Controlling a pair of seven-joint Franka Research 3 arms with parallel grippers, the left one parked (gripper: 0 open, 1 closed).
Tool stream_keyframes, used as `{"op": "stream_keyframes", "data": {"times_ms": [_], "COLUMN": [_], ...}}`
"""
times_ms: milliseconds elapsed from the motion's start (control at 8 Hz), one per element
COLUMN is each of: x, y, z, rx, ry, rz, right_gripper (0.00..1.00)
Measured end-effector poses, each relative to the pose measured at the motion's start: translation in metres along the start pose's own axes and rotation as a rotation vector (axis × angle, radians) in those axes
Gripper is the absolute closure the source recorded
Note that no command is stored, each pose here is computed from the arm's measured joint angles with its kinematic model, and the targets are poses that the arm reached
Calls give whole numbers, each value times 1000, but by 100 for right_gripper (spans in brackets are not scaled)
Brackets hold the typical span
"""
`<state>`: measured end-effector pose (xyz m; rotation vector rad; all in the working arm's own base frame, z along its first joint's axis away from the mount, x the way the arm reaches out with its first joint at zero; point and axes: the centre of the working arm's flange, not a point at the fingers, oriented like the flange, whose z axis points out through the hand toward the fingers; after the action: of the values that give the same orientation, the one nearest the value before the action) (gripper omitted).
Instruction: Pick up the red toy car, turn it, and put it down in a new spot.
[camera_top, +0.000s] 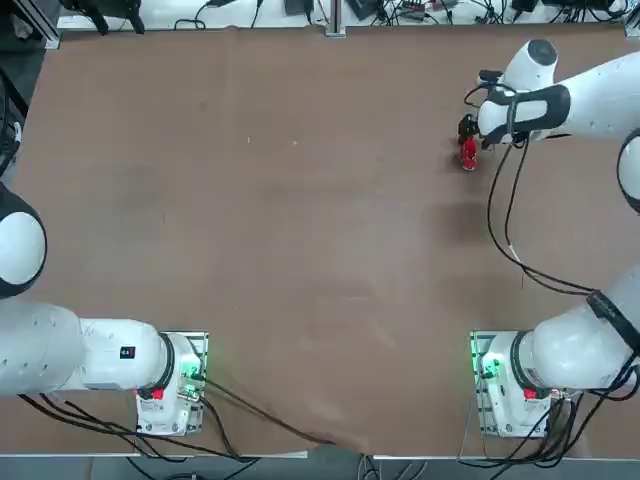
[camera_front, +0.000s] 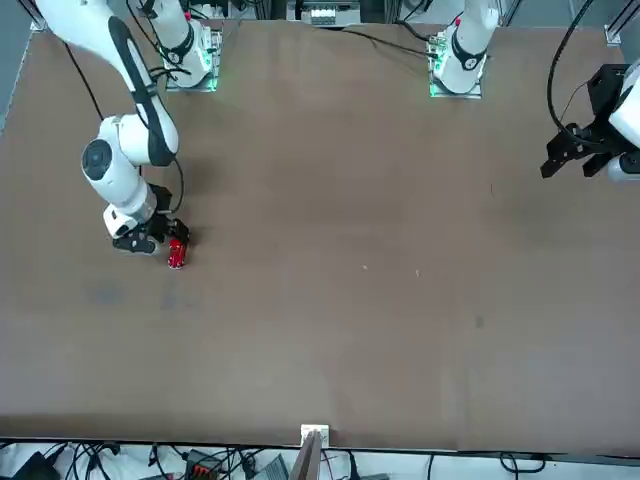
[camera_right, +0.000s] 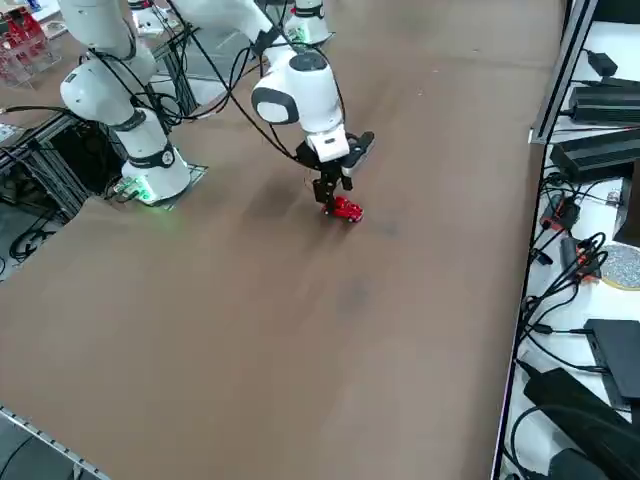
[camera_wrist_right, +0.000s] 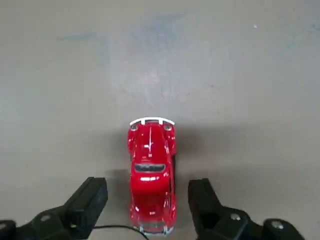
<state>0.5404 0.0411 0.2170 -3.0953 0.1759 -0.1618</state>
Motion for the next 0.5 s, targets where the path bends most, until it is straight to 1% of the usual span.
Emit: {"op": "stream_keyframes", "data": {"times_ms": [250, 375, 500], "x": [-2, -4, -4], "y": [1, 1, 1], "z": [15, 20, 22], "rx": [3, 3, 3], "ry": [12, 10, 9], "rz": [2, 3, 3], "right_gripper": [5, 15, 24]}}
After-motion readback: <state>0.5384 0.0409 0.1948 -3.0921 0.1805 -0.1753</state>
